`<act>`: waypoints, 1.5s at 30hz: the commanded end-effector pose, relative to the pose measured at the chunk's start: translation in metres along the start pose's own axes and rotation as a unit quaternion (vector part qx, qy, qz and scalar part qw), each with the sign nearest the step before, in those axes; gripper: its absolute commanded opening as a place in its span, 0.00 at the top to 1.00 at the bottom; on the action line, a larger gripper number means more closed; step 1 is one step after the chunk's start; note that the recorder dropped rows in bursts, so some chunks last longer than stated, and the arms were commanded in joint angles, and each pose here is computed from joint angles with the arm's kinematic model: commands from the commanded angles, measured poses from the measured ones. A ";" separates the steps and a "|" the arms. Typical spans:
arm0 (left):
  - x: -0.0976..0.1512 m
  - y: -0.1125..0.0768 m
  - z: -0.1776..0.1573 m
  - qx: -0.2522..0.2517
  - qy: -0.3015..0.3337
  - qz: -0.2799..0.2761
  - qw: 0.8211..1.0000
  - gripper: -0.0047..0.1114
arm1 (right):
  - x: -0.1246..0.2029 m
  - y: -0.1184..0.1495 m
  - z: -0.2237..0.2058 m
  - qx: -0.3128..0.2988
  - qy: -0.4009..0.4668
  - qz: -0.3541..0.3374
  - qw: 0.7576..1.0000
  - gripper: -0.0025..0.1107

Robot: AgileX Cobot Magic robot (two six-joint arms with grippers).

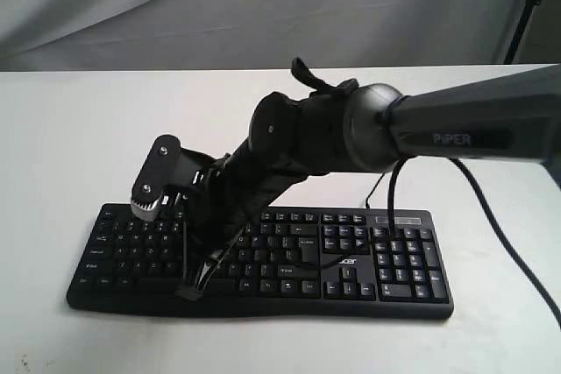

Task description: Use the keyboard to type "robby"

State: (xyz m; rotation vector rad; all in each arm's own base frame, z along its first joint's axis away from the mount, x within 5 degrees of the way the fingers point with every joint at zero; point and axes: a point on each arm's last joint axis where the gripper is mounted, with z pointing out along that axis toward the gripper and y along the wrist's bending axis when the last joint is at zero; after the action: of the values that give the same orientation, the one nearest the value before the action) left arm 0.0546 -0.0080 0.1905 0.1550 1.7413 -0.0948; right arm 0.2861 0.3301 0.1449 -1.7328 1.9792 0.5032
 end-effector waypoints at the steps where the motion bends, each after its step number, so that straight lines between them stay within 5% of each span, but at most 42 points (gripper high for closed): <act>1: 0.001 0.000 0.000 0.003 -0.002 0.001 1.000 0.96 | -0.001 0.004 0.009 -0.006 -0.009 -0.004 1.000 0.98; 45: 0.001 0.000 0.000 0.003 -0.002 0.001 1.000 0.96 | 0.007 0.006 0.024 -0.005 0.005 -0.012 1.000 0.98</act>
State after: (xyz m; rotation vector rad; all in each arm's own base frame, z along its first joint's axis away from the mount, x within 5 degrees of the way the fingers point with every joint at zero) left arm 0.0546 -0.0080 0.1905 0.1550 1.7413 -0.0948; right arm 0.2822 0.3389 0.1206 -1.7663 1.9671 0.5068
